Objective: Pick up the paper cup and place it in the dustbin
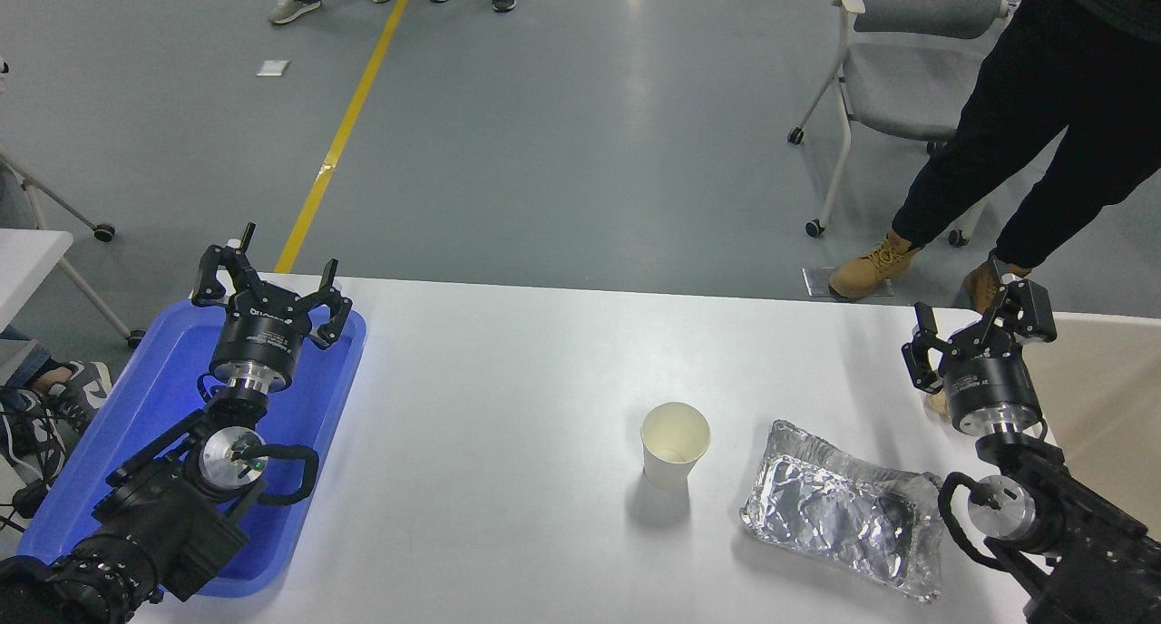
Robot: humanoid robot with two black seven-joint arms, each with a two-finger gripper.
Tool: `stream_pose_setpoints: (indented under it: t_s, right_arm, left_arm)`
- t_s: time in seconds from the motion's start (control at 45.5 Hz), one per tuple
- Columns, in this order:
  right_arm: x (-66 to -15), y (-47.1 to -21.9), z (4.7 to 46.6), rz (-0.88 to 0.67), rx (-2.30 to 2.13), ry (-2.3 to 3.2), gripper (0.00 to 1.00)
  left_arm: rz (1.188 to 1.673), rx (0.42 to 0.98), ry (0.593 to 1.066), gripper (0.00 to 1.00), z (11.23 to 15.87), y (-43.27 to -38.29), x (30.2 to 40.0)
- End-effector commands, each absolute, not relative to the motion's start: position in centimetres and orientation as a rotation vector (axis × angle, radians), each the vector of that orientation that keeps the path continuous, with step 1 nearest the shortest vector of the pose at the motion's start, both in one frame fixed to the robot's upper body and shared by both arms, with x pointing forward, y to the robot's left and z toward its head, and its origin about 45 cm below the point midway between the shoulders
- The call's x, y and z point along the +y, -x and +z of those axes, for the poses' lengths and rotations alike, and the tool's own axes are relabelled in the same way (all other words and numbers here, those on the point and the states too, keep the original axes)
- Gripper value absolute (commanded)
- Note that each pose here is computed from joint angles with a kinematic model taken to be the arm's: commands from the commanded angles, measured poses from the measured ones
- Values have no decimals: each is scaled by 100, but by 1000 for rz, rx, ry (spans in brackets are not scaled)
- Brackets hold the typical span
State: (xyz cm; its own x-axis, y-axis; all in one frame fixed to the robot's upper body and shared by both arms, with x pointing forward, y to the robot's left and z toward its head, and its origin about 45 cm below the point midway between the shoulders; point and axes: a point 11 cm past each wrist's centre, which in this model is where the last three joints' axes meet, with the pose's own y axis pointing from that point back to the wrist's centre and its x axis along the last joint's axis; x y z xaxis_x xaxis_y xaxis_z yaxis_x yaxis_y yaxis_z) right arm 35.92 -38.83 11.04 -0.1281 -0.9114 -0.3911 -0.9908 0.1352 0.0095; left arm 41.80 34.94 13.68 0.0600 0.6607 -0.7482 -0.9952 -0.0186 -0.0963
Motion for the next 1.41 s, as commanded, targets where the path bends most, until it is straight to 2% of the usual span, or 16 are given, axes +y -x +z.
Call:
stream_pose_setpoints:
  t_s: [0.0, 1.385]
  right_arm:
    - [-3884, -3589, 1101, 388, 2127, 1852, 100]
    - [-3880, -3597, 1108, 385, 2131, 1850, 100]
  left_arm:
    - [1441, 584, 737, 100, 1374, -4185, 3490]
    - [1443, 585, 739, 100, 1368, -4180, 3495]
